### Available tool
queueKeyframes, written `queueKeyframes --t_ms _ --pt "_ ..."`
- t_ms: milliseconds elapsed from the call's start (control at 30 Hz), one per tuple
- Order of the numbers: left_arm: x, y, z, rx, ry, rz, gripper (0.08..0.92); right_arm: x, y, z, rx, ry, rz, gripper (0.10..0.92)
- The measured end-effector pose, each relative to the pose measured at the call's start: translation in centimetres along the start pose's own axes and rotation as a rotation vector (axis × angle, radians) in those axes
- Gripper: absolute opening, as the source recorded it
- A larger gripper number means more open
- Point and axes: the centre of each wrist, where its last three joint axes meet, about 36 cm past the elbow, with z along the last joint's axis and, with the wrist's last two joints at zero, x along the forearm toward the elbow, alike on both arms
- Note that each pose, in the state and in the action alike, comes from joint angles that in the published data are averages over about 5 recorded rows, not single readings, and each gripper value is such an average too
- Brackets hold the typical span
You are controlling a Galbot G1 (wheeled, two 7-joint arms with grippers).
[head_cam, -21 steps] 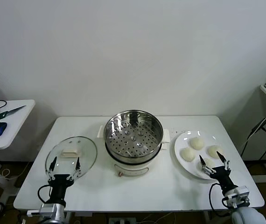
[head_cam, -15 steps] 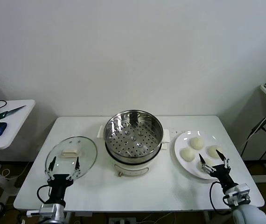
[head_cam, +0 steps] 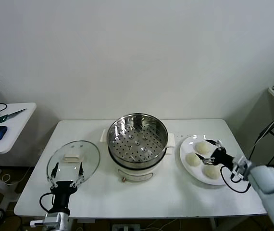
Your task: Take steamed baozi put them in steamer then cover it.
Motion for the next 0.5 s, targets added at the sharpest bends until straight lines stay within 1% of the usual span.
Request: queueKeyframes --t_ms 267,500 --pt "0.3 0.1 0.4 -0.003 0.005 -0.004 0.823 -0.7 -7.6 -1.8 0.207 0.214 -0.198 0.823" --pt "0.0 0.3 0.5 -0.009 0.004 -0.011 0.823 -2.3 -11.4 -3.0 0.304 0.358 -0.315 0.823"
